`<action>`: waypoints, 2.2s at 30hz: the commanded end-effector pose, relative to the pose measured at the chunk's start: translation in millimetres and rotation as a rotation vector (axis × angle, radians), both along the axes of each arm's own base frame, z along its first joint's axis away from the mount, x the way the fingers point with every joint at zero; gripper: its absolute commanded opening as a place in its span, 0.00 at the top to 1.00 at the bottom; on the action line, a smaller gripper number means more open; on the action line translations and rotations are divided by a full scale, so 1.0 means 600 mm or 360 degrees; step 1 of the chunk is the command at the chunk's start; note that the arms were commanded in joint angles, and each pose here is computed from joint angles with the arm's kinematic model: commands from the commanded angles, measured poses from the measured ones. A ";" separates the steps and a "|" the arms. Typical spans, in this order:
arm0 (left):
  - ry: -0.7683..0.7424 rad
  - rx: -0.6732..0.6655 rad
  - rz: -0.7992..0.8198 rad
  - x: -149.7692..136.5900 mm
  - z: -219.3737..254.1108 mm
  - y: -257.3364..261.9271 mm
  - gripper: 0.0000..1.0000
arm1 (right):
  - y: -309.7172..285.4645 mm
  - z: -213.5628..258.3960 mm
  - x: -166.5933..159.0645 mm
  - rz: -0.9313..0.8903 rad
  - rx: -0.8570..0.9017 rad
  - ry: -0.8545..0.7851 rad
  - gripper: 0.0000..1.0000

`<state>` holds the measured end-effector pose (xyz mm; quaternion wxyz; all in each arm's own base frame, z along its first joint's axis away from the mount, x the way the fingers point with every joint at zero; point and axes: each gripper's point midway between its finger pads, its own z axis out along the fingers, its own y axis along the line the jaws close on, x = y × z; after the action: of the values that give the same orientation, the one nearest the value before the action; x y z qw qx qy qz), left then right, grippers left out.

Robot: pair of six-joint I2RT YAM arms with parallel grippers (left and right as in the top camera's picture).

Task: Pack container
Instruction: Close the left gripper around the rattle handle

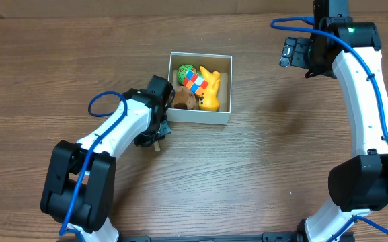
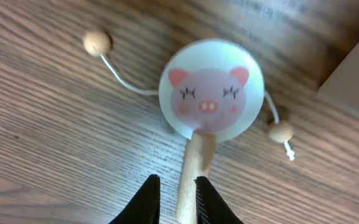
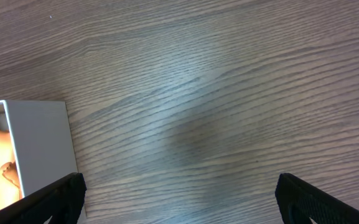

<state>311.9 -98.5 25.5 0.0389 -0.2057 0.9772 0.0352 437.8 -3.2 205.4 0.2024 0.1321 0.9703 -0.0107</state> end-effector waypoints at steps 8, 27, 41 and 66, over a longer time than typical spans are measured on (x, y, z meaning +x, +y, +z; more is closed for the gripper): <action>0.0010 -0.0045 -0.0068 0.003 0.005 -0.018 0.62 | -0.006 0.026 0.003 -0.0024 -0.0004 -0.0069 0.00; 0.0040 -0.0062 -0.0084 -0.004 0.004 -0.021 0.96 | -0.006 0.026 0.003 -0.0024 -0.0004 -0.0069 0.00; 0.0115 -0.0049 -0.0143 -0.028 -0.008 -0.026 0.42 | -0.006 0.026 0.003 -0.0024 -0.0004 -0.0069 0.00; 0.0047 -0.0029 -0.0168 -0.033 -0.048 -0.024 0.51 | -0.006 0.026 0.003 -0.0024 -0.0004 -0.0069 0.00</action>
<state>296.5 -118.2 5.0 0.0273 -0.1593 0.9868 0.0124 437.9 -3.2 205.5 0.2028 0.1321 0.9702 -0.0106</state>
